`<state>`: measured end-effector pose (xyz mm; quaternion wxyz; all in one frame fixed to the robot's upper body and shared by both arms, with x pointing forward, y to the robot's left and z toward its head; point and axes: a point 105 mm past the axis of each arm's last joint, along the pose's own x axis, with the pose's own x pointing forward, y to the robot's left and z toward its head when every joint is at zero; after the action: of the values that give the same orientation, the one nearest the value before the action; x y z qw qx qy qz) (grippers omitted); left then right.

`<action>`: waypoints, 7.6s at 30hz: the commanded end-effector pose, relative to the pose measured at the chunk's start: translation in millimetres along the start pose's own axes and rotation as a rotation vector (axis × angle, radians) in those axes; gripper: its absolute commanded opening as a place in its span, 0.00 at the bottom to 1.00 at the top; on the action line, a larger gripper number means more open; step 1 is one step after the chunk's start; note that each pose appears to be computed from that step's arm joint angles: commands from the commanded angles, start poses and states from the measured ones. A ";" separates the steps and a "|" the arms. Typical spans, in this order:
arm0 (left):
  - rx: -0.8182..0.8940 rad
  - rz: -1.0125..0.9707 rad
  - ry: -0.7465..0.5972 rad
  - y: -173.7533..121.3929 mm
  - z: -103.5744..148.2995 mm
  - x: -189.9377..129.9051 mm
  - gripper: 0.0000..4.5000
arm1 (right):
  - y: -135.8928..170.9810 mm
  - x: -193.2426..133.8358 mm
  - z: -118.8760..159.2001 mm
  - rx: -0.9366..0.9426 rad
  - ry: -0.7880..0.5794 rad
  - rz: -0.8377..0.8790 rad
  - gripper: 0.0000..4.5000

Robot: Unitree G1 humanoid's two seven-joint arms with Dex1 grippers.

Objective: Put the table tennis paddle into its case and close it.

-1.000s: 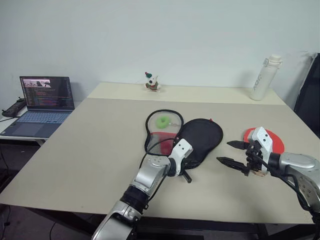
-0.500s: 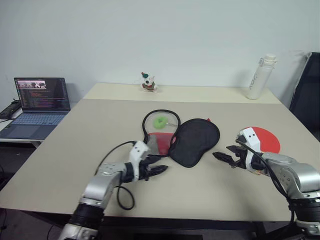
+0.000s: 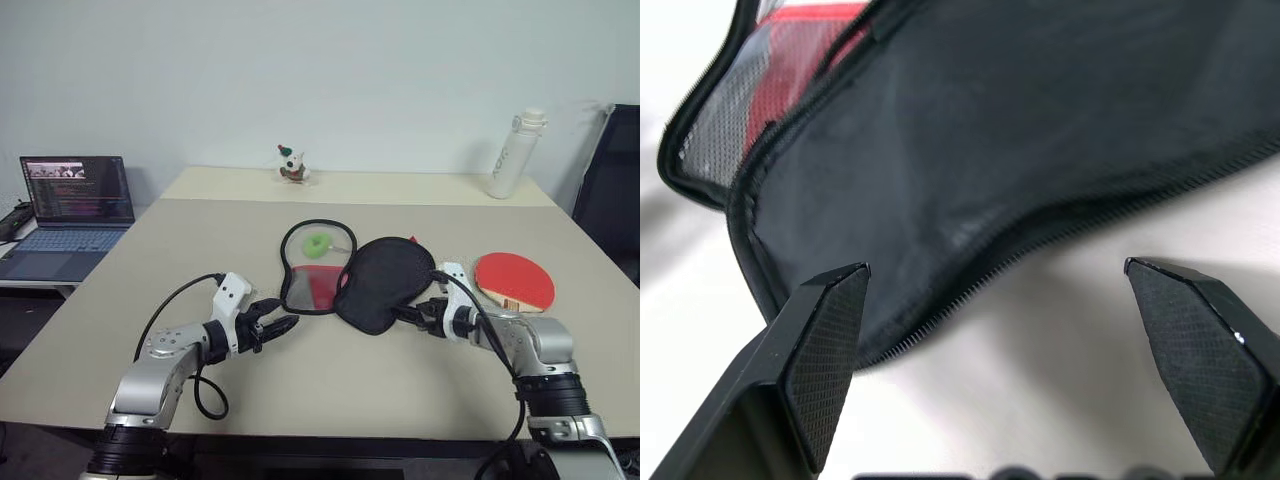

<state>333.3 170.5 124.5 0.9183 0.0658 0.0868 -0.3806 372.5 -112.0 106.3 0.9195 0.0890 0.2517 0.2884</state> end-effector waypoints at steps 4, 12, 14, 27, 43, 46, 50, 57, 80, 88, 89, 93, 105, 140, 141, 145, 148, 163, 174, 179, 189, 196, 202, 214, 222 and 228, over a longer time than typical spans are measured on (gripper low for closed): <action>0.025 -0.021 -0.072 -8.0 17.9 -2.7 0.63 | 38.0 23.7 1.3 -0.055 -0.006 0.101 1.00; 0.031 -0.089 -0.124 -14.4 34.9 -16.7 0.64 | 28.6 20.2 1.6 -0.018 -0.002 0.056 0.56; 0.044 -0.095 -0.114 -14.6 35.2 -19.3 0.64 | 24.1 19.6 1.9 0.008 -0.004 0.035 0.39; 0.100 -0.176 -0.074 -31.0 36.0 -20.2 0.64 | -5.9 -13.7 0.2 0.098 0.099 0.033 0.01; 0.135 -0.258 -0.031 -37.6 14.5 -13.0 0.64 | -54.9 -64.2 9.9 -0.014 0.275 -0.001 0.01; 0.137 -0.261 -0.031 -37.4 12.4 -12.5 0.64 | -57.8 -63.6 12.8 -0.036 0.285 0.000 0.01; 0.134 -0.264 -0.030 -38.9 8.2 -11.7 0.64 | -60.4 -57.4 18.2 -0.072 0.293 0.002 0.01; 0.131 -0.264 -0.031 -41.0 5.9 -11.8 0.64 | -65.7 -50.0 23.6 -0.107 0.306 -0.002 0.01; 0.182 -0.399 -0.085 -64.3 48.8 1.7 0.64 | -112.9 -122.6 77.3 -0.113 0.040 -0.298 0.99; 0.260 -0.583 -0.106 -83.4 75.2 5.3 0.64 | -125.2 -146.8 39.2 -0.023 -0.063 -0.639 0.99; 0.260 -0.587 -0.109 -84.2 76.6 8.0 0.64 | -126.4 -146.1 33.6 -0.005 -0.073 -0.676 0.99; 0.262 -0.600 -0.109 -87.0 74.9 12.7 0.64 | -124.9 -135.2 22.2 0.060 -0.101 -0.746 0.99; 0.246 -0.545 -0.100 -76.5 60.4 8.1 0.64 | -139.0 -110.3 8.2 0.149 -0.111 -0.847 0.99; 0.212 -0.457 -0.085 -66.3 50.4 -10.5 0.64 | -13.0 -66.4 77.5 0.163 -0.336 -0.576 0.24; 0.212 -0.457 -0.085 -66.5 50.6 -10.4 0.64 | -10.2 -62.8 73.6 0.169 -0.328 -0.572 0.24; 0.212 -0.458 -0.086 -68.1 52.1 -9.7 0.64 | -6.6 -51.6 62.9 0.185 -0.305 -0.570 0.24; 0.213 -0.456 -0.087 -68.1 53.4 -9.3 0.64 | -8.7 -42.8 55.4 0.183 -0.291 -0.583 0.24; 0.212 -0.441 -0.084 -67.9 56.3 -8.9 0.64 | -11.9 -19.3 26.1 0.168 -0.242 -0.624 0.24; 0.210 -0.438 -0.086 -68.5 56.4 -7.5 0.64 | -2.6 -13.9 21.5 0.139 -0.214 -0.595 0.24; 0.208 -0.434 -0.087 -69.1 56.2 -7.1 0.64 | -1.1 -10.5 16.5 0.116 -0.191 -0.583 0.24; 0.204 -0.427 -0.083 -68.1 53.8 -6.7 0.64 | -1.8 -10.7 16.7 0.139 -0.207 -0.591 0.60; 0.193 -0.402 -0.081 -63.2 51.4 -5.9 0.64 | 17.9 -16.3 41.9 0.003 -0.295 -0.510 0.99; 0.180 -0.338 -0.077 -52.0 47.0 -2.9 0.64 | 31.3 -26.1 62.8 -0.098 -0.350 -0.387 0.99; 0.171 -0.118 0.017 3.7 16.6 1.4 0.64 | 52.4 -91.6 87.6 -0.376 -0.262 0.131 0.99; 0.175 -0.023 0.044 37.5 19.2 28.0 0.08 | 58.0 -123.6 73.8 -0.473 -0.153 0.272 1.00; 0.164 -0.019 0.110 43.1 4.9 53.5 0.00 | 56.6 -126.3 60.6 -0.496 -0.111 0.282 1.00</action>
<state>396.6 164.0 117.3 0.8996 0.1493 0.1129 -0.3946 292.5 -141.3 217.8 0.8794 -0.0676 0.1335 0.4519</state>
